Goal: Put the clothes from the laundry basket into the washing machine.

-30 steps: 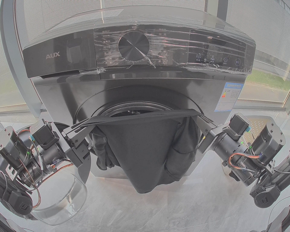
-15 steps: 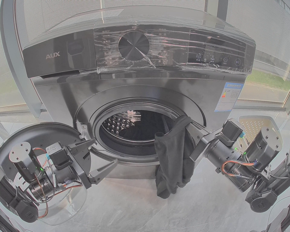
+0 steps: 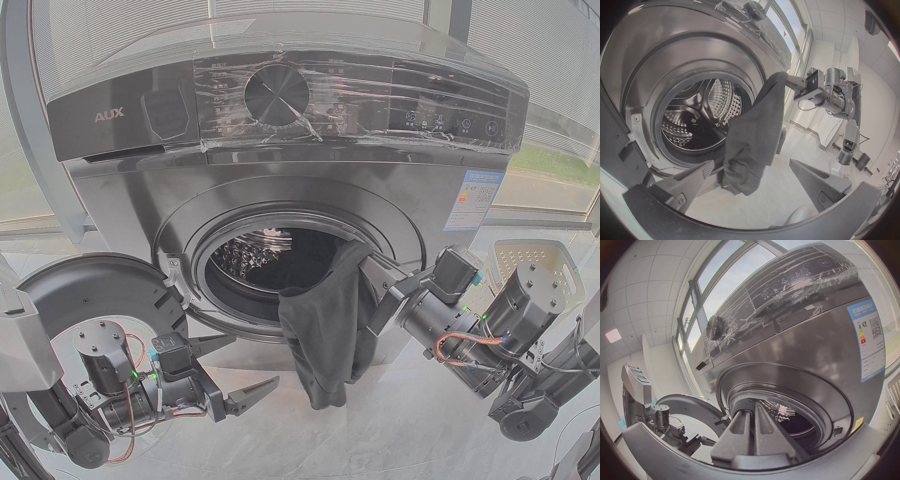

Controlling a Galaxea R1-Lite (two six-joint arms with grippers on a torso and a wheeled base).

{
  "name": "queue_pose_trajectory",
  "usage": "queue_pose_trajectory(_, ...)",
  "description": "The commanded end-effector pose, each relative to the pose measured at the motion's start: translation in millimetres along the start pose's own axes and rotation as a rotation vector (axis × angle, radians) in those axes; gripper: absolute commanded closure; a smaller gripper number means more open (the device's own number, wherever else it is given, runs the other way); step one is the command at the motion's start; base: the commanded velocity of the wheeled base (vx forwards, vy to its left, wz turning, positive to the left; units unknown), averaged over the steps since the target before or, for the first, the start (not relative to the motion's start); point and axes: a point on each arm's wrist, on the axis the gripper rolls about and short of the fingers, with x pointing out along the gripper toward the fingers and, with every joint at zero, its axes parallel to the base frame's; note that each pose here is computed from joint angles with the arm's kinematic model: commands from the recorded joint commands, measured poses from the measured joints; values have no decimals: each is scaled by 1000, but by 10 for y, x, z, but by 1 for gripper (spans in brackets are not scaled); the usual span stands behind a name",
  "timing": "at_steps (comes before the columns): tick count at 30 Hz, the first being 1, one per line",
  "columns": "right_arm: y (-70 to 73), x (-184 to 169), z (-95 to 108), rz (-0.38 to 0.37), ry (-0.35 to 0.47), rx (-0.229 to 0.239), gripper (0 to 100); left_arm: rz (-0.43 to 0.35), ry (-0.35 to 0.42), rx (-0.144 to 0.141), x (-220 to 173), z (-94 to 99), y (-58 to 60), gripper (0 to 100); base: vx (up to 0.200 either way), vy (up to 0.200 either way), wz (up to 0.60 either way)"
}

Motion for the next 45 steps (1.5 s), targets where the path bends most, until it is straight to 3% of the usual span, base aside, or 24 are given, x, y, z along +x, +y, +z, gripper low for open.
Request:
queue_pose_trajectory(1,52,42,1,17,-9,4,100,-12,33,-10,61,-79,-5,0,0,0,0)
queue_pose_trajectory(8,136,107,-31,40,-18,12,100,-37,57,-14,167,-150,-36,0,0,0,0)
queue_pose_trajectory(15,205,109,-86,54,-3,19,100,-14,24,-6,428,-144,51,0,0,0,0)
queue_pose_trajectory(33,297,94,-82,79,-5,28,100,-14,33,-7,1075,-470,257,0,0,0,0)
queue_pose_trajectory(45,306,80,-88,79,-1,32,100,-44,10,6,1386,-597,253,0,0,0,0)
